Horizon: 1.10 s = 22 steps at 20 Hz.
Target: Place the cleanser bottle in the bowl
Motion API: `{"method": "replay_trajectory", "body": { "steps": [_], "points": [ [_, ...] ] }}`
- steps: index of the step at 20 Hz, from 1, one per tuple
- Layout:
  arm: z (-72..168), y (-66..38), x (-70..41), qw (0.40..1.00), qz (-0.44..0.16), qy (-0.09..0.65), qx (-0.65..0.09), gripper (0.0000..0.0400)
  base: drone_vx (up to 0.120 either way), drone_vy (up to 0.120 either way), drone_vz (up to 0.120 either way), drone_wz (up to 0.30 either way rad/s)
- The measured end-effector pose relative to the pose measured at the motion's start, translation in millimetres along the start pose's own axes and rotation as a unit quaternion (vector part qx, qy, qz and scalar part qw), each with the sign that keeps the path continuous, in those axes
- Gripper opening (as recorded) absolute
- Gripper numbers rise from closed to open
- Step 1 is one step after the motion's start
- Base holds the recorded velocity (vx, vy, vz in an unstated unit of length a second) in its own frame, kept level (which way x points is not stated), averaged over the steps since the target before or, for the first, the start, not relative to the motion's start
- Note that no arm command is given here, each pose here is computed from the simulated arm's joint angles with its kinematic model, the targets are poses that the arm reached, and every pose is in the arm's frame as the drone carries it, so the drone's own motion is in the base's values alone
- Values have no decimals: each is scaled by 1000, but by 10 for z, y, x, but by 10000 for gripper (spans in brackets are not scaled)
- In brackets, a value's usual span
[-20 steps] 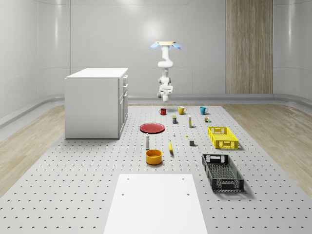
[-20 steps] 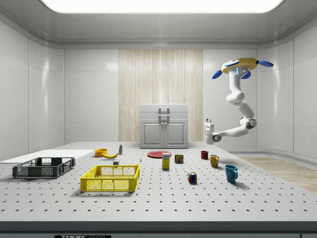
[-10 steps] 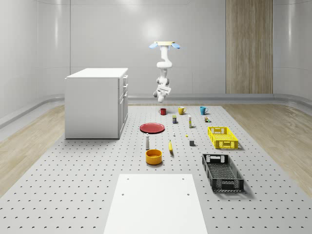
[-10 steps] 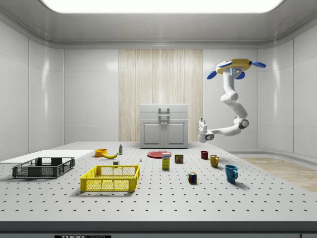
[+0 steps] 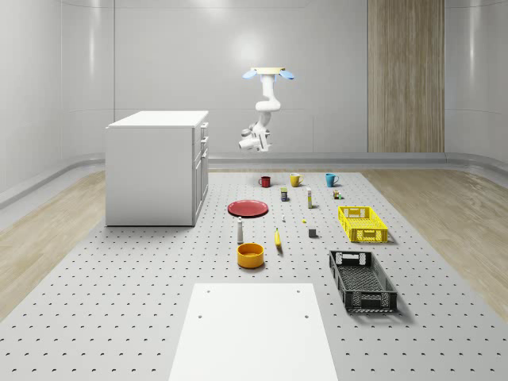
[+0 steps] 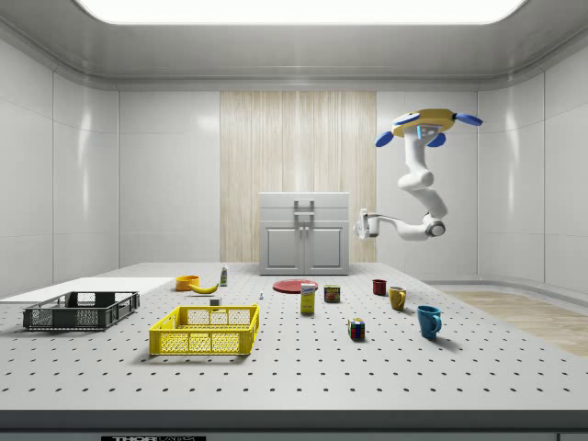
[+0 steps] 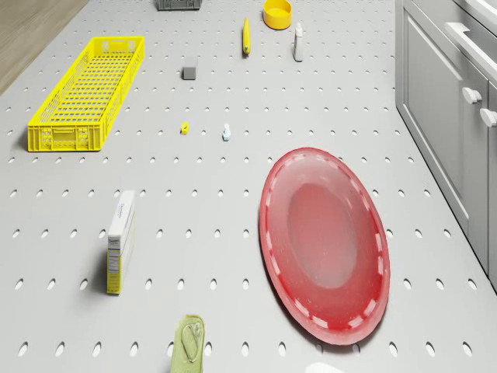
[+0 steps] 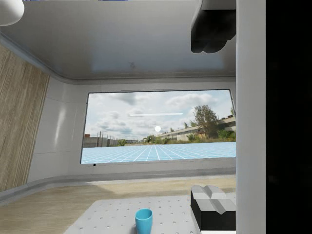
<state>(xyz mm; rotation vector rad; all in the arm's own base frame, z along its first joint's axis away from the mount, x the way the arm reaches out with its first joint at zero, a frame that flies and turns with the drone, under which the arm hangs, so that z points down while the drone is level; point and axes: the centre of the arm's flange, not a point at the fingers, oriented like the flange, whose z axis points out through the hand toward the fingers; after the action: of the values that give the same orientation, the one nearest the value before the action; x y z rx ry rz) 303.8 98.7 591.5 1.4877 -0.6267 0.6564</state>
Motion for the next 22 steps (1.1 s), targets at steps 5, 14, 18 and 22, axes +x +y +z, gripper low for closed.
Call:
{"method": "replay_trajectory", "body": {
  "steps": [5,14,18,22],
  "points": [
    [297,-492,-500,923,-9,271,-273,400,120,0,0,0],
    [835,-680,-710,761,-17,459,-458,400,120,0,0,0],
    [916,-687,-721,733,-18,482,-479,400,120,0,0,0],
    [956,-689,-725,719,-19,493,-489,400,120,0,0,0]
  ]
}}
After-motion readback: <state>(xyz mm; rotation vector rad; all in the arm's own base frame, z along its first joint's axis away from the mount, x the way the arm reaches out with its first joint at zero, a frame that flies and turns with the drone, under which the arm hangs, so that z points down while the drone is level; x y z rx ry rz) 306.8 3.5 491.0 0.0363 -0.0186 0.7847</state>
